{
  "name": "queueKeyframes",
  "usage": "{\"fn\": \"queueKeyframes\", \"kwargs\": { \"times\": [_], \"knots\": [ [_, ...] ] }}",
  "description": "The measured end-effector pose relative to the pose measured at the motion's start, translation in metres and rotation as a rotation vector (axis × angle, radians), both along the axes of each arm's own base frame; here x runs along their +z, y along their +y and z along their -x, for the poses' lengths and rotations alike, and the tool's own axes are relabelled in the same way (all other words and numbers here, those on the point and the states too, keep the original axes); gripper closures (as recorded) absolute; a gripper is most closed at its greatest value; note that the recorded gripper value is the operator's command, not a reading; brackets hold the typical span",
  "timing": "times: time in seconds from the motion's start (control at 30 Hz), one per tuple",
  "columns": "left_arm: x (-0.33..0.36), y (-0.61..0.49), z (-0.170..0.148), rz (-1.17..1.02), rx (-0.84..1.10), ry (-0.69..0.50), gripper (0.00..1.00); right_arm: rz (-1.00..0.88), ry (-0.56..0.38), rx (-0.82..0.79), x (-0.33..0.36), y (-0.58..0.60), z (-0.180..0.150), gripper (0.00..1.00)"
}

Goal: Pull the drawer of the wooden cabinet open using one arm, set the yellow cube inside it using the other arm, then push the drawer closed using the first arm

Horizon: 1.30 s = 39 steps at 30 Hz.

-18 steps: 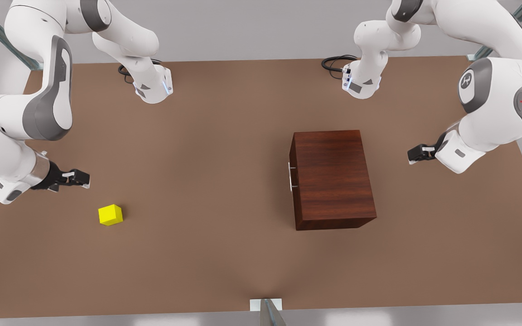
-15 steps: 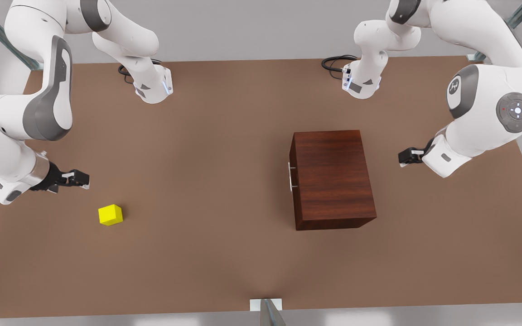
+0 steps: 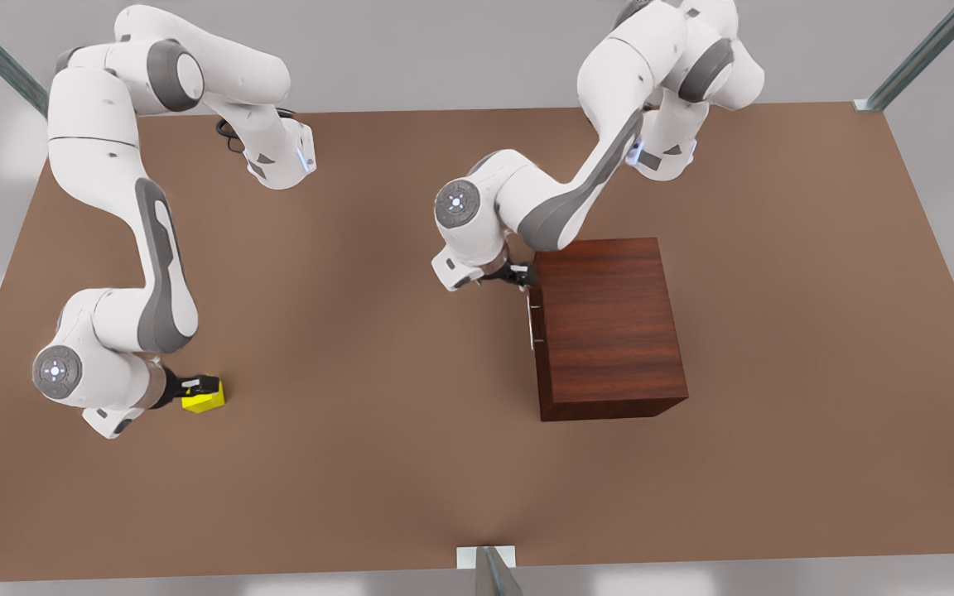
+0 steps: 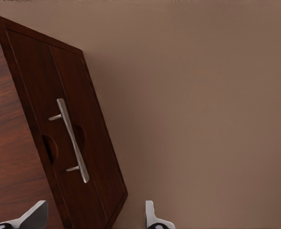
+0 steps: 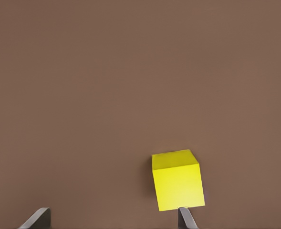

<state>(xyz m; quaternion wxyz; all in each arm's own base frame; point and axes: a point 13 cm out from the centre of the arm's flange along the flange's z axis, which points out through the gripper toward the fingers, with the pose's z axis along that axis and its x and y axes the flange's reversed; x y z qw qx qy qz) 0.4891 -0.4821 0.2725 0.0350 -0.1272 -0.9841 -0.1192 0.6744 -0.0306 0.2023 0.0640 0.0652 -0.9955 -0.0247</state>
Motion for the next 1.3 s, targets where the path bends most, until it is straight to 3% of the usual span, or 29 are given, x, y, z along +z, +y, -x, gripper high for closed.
{"fn": "queueKeyframes", "kwargs": {
  "times": [0.07,0.13,0.3,0.53,0.9,1.03,1.3],
  "knots": [
    [-0.019,-0.004,-0.011,-0.02,0.051,-0.063,0.27,-0.004,0.01,-0.007,-0.031,-0.01,0.01,0.0],
    [-0.034,-0.002,-0.023,-0.037,0.103,-0.114,0.29,-0.007,0.009,-0.012,-0.058,-0.022,0.019,0.0],
    [-0.053,0.009,-0.044,-0.064,0.23,-0.196,0.29,-0.004,-0.046,-0.002,-0.087,-0.045,0.01,0.0],
    [-0.058,0.025,-0.05,-0.101,0.362,-0.238,0.3,0.015,-0.086,0.057,-0.107,-0.055,0.001,0.0],
    [-0.085,0.044,-0.043,-0.176,0.452,-0.225,0.3,0.041,-0.026,0.169,-0.14,-0.057,0.027,0.0],
    [-0.094,0.045,-0.04,-0.189,0.465,-0.222,0.3,0.039,-0.03,0.182,-0.146,-0.058,0.026,0.18],
    [-0.093,0.03,-0.039,-0.155,0.474,-0.238,0.3,0.044,-0.095,0.216,-0.104,-0.042,0.003,0.24]
  ]
}}
